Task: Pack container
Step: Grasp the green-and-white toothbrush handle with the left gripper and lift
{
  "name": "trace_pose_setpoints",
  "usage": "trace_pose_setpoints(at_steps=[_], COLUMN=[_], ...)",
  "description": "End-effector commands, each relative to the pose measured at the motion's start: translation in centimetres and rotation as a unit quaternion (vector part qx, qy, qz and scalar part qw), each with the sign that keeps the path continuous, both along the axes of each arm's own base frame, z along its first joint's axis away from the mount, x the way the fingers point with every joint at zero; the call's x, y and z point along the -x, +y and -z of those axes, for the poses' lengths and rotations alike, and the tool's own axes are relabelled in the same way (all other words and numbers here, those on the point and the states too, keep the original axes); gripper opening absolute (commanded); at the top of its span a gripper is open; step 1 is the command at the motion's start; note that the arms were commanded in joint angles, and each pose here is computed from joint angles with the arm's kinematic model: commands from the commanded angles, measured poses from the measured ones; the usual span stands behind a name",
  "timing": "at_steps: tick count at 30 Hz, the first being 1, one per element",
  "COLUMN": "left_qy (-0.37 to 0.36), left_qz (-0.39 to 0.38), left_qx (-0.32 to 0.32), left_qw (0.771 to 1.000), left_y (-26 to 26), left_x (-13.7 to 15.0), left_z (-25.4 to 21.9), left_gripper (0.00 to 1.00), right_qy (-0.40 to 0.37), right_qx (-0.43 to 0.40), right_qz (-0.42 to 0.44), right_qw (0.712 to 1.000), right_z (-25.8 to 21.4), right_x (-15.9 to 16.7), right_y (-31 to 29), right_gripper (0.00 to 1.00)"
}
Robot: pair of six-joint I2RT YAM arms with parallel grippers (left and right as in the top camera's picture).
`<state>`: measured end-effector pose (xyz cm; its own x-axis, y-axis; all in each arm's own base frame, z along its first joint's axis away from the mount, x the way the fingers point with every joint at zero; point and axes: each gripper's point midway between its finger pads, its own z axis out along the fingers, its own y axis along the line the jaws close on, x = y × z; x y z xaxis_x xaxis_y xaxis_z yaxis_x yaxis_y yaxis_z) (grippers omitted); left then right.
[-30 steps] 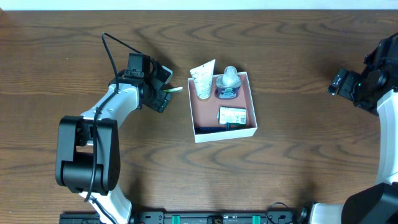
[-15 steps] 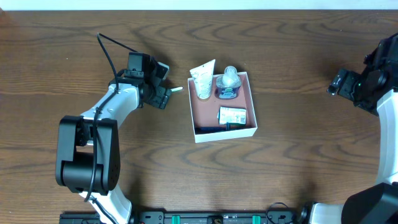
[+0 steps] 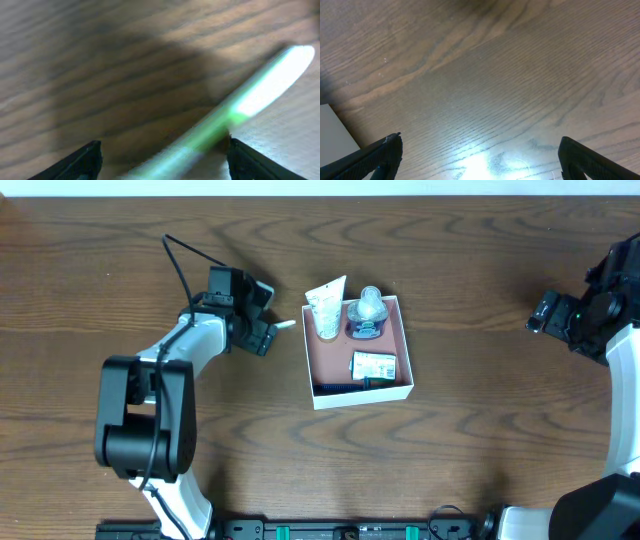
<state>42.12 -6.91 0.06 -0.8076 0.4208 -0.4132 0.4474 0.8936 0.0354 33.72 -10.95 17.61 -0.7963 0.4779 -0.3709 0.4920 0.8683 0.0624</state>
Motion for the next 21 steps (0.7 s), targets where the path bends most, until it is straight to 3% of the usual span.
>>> trace_pose_setpoints(at_steps=[1,7,15,18,21], left_qy=[0.022,0.039,0.118,0.139,0.153], left_qz=[0.002,-0.013,-0.082,-0.109,-0.124], left_qx=[-0.015,-0.008,0.006,0.010,0.012], left_qw=[1.000,0.999,0.990,0.984,0.980], left_y=[0.5,0.5,0.0,-0.3,-0.5], left_x=[0.4,1.1,4.4,5.3,6.0], left_z=[1.8,2.1,3.0,3.1,3.2], left_gripper=[0.80,0.80,0.79,0.70,0.48], right_qy=[-0.001,-0.001,-0.001,-0.001,-0.001], right_qx=[-0.002,-0.002,-0.002,-0.002,-0.002], right_qz=[0.007,0.007,0.007,0.007,0.007], right_qw=[1.000,1.000,1.000,1.000,1.000], right_z=[0.0,0.0,0.0,0.0,0.0], right_x=[0.0,0.0,0.0,0.0,0.0], right_y=[-0.2,-0.2,-0.2,-0.2,-0.2], right_gripper=[0.99,0.99,0.99,0.99,0.99])
